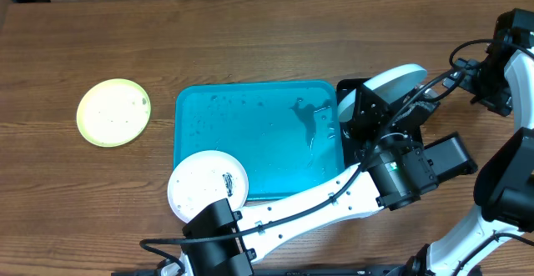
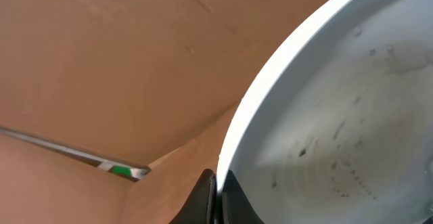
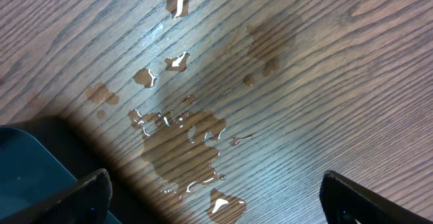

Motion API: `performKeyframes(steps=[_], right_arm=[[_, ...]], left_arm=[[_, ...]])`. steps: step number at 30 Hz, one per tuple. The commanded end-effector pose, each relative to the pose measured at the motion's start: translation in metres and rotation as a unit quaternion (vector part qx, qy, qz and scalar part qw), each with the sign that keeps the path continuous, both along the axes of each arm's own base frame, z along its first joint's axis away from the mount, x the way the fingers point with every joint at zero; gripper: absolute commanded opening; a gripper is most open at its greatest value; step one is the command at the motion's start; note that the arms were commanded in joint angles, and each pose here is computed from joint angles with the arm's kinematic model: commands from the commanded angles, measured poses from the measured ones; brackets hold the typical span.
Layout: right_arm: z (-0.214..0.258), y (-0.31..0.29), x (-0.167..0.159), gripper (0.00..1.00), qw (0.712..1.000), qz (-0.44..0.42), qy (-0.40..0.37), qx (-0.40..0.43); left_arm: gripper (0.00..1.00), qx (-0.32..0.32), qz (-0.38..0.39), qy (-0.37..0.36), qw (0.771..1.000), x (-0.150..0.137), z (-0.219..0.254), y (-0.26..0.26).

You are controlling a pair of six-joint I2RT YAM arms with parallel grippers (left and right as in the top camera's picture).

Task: Clean dirty plates on tray and stack at the side
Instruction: 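Lift the white plate with the left gripper and tilt it over the black tray, then carry the white plate left and stack it on the yellow plate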

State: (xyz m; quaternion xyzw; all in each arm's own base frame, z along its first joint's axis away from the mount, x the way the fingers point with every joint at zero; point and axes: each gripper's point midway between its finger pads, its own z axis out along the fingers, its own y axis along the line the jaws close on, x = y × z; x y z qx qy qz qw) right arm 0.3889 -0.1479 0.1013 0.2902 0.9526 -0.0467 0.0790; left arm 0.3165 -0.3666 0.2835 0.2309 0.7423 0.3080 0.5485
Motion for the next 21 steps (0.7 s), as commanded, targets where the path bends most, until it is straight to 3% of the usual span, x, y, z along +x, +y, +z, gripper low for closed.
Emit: performKeyframes(steps=[1, 3, 6, 7, 12, 18, 21], right_arm=[[0.011, -0.002, 0.002, 1.00, 1.000, -0.005, -0.016, -0.006], [0.011, -0.002, 0.002, 1.00, 1.000, -0.005, -0.015, -0.006], [0.011, -0.002, 0.002, 1.00, 1.000, -0.005, -0.015, -0.006], [0.011, -0.002, 0.002, 1.00, 1.000, -0.005, -0.016, -0.006], [0.011, -0.002, 0.002, 1.00, 1.000, -0.005, -0.015, -0.006], [0.011, -0.002, 0.002, 1.00, 1.000, -0.005, -0.016, -0.006], [0.011, -0.002, 0.002, 1.00, 1.000, -0.005, -0.016, -0.006]], left_arm=[[0.04, -0.037, -0.001, 0.004, 0.999, 0.004, 0.001, -0.004], [0.04, -0.053, -0.007, 0.019, 0.998, 0.006, -0.005, -0.007], [0.04, -0.103, -0.047, 0.105, 0.988, 0.005, -0.035, -0.022], [0.04, -0.129, -0.072, 0.164, 0.975, 0.001, -0.054, -0.032], [0.04, -0.212, -0.097, 0.321, 0.918, -0.009, -0.106, -0.043], [0.04, -0.252, -0.055, 0.394, 0.882, 0.009, -0.134, -0.013], [0.04, -0.290, -0.038, 0.431, 0.853, 0.018, -0.140, -0.001]])
